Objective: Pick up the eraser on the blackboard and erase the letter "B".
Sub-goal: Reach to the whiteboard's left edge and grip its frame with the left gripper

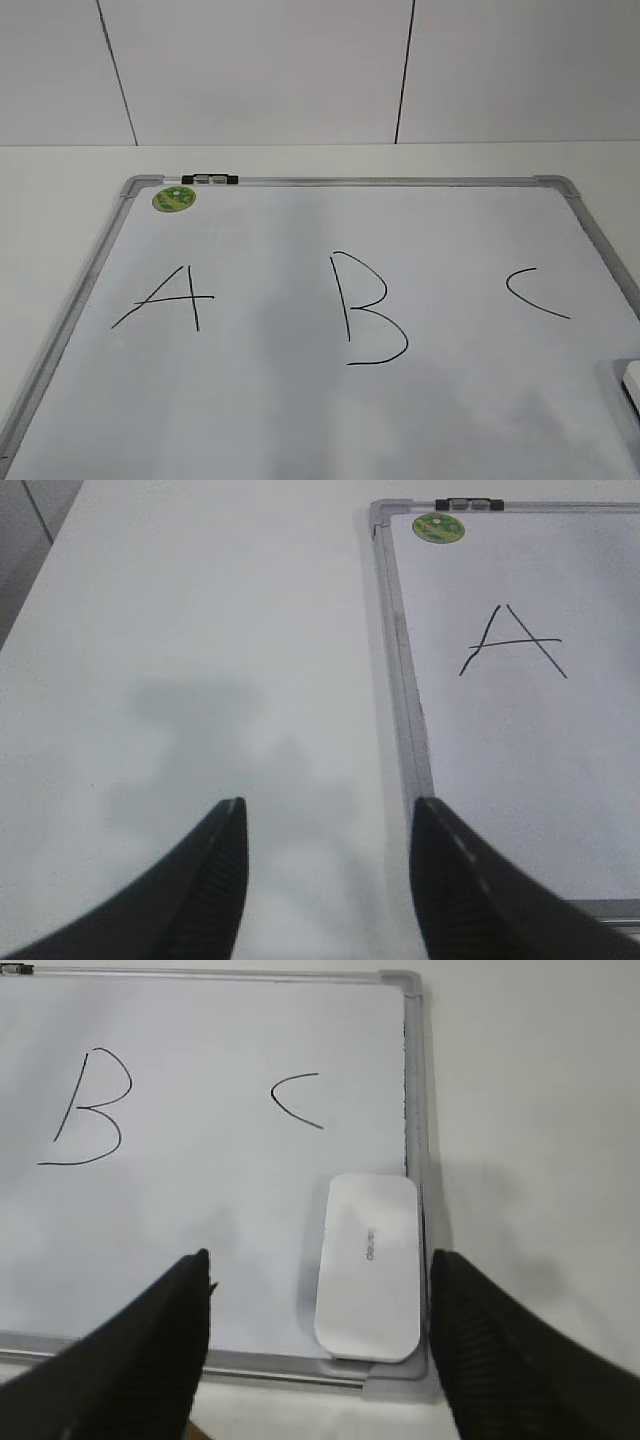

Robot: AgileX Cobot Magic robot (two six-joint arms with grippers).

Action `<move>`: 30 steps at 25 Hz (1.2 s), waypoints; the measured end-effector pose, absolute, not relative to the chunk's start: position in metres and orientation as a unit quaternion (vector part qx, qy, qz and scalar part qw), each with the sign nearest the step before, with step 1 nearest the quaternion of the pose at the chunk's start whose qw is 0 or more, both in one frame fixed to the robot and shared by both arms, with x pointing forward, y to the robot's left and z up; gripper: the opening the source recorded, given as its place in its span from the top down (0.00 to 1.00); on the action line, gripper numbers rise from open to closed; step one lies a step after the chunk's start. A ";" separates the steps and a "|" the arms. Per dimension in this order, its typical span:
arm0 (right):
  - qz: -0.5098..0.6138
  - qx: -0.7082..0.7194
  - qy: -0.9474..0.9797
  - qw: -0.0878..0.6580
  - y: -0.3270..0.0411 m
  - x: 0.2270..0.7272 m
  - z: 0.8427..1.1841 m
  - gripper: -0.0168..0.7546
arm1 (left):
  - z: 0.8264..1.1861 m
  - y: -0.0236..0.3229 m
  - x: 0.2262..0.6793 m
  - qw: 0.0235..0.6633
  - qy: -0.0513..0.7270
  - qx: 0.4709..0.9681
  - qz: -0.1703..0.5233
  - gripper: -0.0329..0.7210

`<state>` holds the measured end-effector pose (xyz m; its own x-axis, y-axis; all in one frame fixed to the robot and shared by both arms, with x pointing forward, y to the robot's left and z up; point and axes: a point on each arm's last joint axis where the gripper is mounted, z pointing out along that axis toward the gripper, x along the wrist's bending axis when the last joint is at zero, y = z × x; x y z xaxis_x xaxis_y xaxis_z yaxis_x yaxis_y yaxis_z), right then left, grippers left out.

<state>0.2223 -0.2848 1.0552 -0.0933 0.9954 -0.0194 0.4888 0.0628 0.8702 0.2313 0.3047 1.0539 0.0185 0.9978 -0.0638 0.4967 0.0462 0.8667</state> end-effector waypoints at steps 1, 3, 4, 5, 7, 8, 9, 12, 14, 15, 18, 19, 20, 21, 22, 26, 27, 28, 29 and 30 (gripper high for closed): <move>0.365 0.582 0.642 0.340 -0.285 0.220 1.056 0.27 | 1.054 0.305 0.231 0.377 0.617 0.606 0.332 0.44; 0.356 0.589 0.647 0.329 -0.284 0.216 1.057 0.27 | 1.054 0.305 0.231 0.377 0.617 0.606 0.332 0.46; 0.350 0.594 0.650 0.321 -0.284 0.216 1.059 0.27 | 1.054 0.305 0.231 0.377 0.617 0.606 0.332 0.46; 0.345 0.598 0.652 0.313 -0.284 0.218 1.061 0.27 | 1.054 0.305 0.231 0.377 0.617 0.606 0.332 0.47; 0.342 0.614 0.646 0.299 -0.285 0.223 1.069 0.27 | 1.054 0.305 0.231 0.377 0.617 0.606 0.332 0.47; 0.340 0.622 0.642 0.291 -0.285 0.226 1.072 0.27 | 1.054 0.305 0.231 0.377 0.617 0.606 0.332 0.47; 0.337 0.633 0.638 0.281 -0.286 0.230 1.075 0.27 | 1.054 0.305 0.231 0.377 0.617 0.606 0.332 0.47; 0.330 0.657 0.627 0.256 -0.286 0.241 1.083 0.27 | 1.054 0.305 0.231 0.377 0.617 0.606 0.332 0.46; 0.324 0.669 0.625 0.239 -0.287 0.250 1.089 0.27 | 1.057 0.304 0.232 0.378 0.617 0.606 0.331 0.46; 0.320 0.673 0.625 0.232 -0.287 0.254 1.092 0.27 | 1.061 0.304 0.232 0.379 0.617 0.605 0.331 0.46; 0.300 0.686 0.630 0.207 -0.288 0.270 1.095 0.27 | 1.073 0.303 0.242 0.360 0.628 0.617 0.310 0.46; 0.289 0.692 0.632 0.196 -0.288 0.277 1.095 0.27 | 1.077 0.302 0.247 0.350 0.632 0.621 0.303 0.46; 0.277 0.696 0.634 0.188 -0.289 0.283 1.094 0.27 | 1.080 0.302 0.254 0.338 0.638 0.627 0.292 0.46; 0.263 0.701 0.637 0.181 -0.291 0.289 1.092 0.27 | 1.083 0.301 0.262 0.324 0.644 0.634 0.281 0.46; 0.249 0.706 0.640 0.172 -0.292 0.296 1.091 0.27 | 1.085 0.301 0.268 0.312 0.649 0.639 0.271 0.46; 0.196 0.720 0.648 0.153 -0.298 0.317 1.083 0.27 | 1.091 0.297 0.295 0.273 0.663 0.658 0.230 0.46; 0.185 0.722 0.650 0.149 -0.299 0.320 1.081 0.27 | 1.091 0.295 0.302 0.266 0.667 0.661 0.218 0.46; 0.178 0.723 0.651 0.145 -0.300 0.324 1.080 0.27 | 1.092 0.295 0.308 0.257 0.670 0.664 0.210 0.46; 0.170 0.725 0.653 0.138 -0.300 0.328 1.078 0.27 | 1.092 0.294 0.315 0.247 0.673 0.668 0.202 0.46; 0.165 0.726 0.654 0.133 -0.301 0.331 1.076 0.27 | 1.091 0.293 0.321 0.238 0.675 0.670 0.195 0.46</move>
<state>0.3307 -0.3006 1.0765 0.0908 0.9937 0.0664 0.9058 -0.1101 0.4092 0.3212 0.2935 1.0914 0.0121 0.9981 -0.0607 0.8123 0.0256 0.5827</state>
